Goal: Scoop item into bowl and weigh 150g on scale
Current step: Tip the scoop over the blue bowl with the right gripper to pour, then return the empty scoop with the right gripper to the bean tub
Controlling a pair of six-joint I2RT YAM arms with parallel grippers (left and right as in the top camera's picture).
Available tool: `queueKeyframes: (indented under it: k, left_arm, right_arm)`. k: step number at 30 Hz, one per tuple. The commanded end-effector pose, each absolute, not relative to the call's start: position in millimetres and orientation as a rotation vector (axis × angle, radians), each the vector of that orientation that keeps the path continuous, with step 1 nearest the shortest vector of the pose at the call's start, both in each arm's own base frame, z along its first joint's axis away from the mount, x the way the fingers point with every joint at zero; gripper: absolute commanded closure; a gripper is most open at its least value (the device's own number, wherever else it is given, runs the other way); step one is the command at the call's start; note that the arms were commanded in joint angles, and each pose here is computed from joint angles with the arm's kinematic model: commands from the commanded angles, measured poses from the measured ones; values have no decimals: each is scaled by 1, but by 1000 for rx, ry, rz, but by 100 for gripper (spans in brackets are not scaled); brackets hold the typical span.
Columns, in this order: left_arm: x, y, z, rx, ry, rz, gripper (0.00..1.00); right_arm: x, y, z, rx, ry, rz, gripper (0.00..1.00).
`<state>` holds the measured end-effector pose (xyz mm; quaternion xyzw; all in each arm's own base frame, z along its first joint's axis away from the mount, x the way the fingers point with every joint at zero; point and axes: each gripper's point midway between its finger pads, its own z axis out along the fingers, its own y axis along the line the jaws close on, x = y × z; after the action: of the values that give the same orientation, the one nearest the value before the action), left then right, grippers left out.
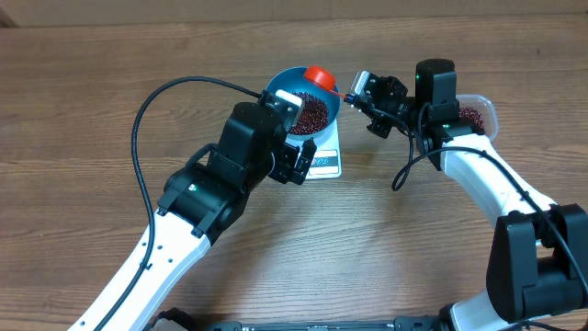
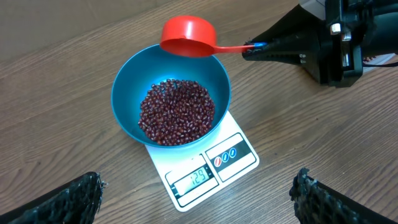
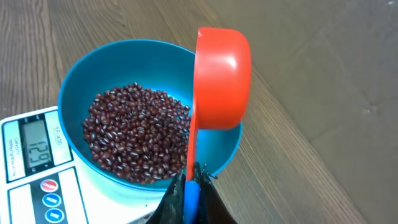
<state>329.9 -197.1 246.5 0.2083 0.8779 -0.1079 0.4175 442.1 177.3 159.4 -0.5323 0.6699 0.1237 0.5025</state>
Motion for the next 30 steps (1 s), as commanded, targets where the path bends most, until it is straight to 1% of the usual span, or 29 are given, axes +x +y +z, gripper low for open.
queueKeyframes:
  k: [1,4,9,13,17,22,26,30]
  left_arm:
    - [333,-199,255,531,2183,-281,0]
    - [333,-199,255,531,2183,-281,0]
    - [333,-199,255,531,2183,-281,0]
    - [333,-199,255,531,2183,-281,0]
    - [333,-199,255,531,2183,-281,1]
    - [333,-199,255,532,2183,-281,0]
    - [333,-199,255,531,2183,-281,0]
    - [333,-199,255,531,2183,-281,1]
  right_arm:
    - [446,177,164,-1294,1596,269,96]
    - [445,177,173,-1264,1601,278,96]
    - [444,169,206,-1172,1612,239,96]
    - [451,147,233,-989,1698,149,96]
    - [454,112,246,-780,1815,42,96]
    - [448,57,237,-503,2007,-83,96]
    - [435,16,214,-356,2162,-158,96]
    - [417,-20,192,-201,2295,-159,96]
